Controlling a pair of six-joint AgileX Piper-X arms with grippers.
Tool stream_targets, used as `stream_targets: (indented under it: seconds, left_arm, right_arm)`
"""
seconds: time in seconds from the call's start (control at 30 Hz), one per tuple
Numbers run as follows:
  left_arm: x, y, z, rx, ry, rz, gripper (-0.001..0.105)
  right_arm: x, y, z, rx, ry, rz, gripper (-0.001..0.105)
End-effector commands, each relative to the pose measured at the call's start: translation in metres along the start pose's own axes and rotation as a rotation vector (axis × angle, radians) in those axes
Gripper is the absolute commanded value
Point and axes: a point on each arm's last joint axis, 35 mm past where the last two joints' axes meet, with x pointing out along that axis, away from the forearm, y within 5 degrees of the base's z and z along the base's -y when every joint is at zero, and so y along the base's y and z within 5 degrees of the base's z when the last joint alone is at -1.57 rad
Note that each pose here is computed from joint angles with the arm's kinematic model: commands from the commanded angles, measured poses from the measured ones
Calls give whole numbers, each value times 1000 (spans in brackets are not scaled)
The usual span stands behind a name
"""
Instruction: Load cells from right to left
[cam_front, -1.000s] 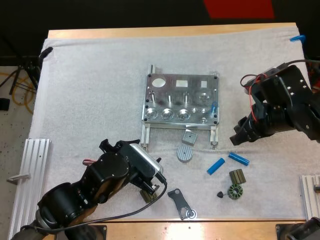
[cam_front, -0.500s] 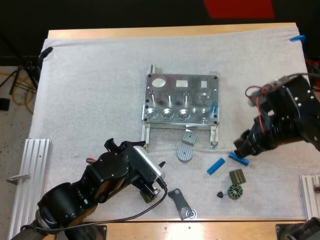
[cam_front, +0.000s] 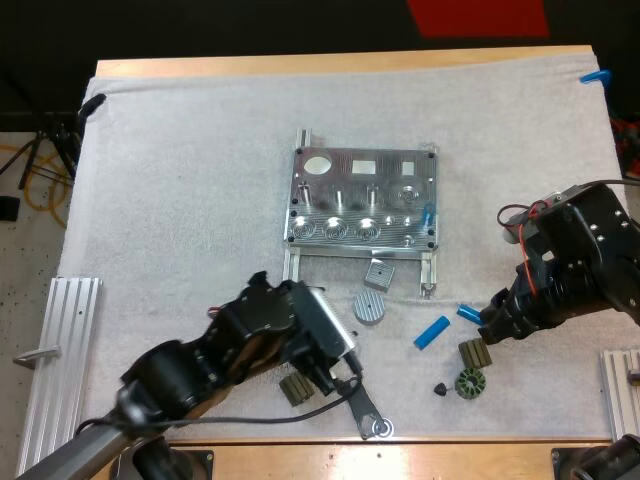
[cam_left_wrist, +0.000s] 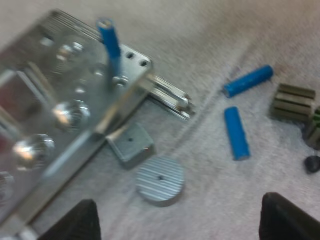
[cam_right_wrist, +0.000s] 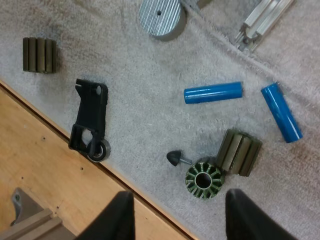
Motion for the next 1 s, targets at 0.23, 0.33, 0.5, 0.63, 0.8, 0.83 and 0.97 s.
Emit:
stream_targets:
  seconds: [0.23,0.33,0.5,0.63,0.8,0.83,0.97]
  left_arm:
    - [38,-8,10,27,8,-69,65]
    - [52,-22,10,64,14,-111,65]
    - [77,-38,3,35,72,-101,65]
    - [99,-45,-5,28,130,-101,65]
    - [117,-46,-9,-38,151,-92,65]
    - [121,-46,-10,-42,159,-95,65]
    - [133,-48,-7,-41,179,-95,65]
  right_arm:
    - [-3,1,-1,-25,-11,-2,42]
    - [-3,1,0,-28,-21,-6,42]
    - [-4,0,-1,-29,-11,-51,42]
    - [-9,2,-5,-32,-17,-84,42]
    - [-16,4,-9,-37,-32,-121,42]
    - [-18,4,-11,-38,-33,-137,42]
    - [-22,5,-14,-39,-35,-178,42]
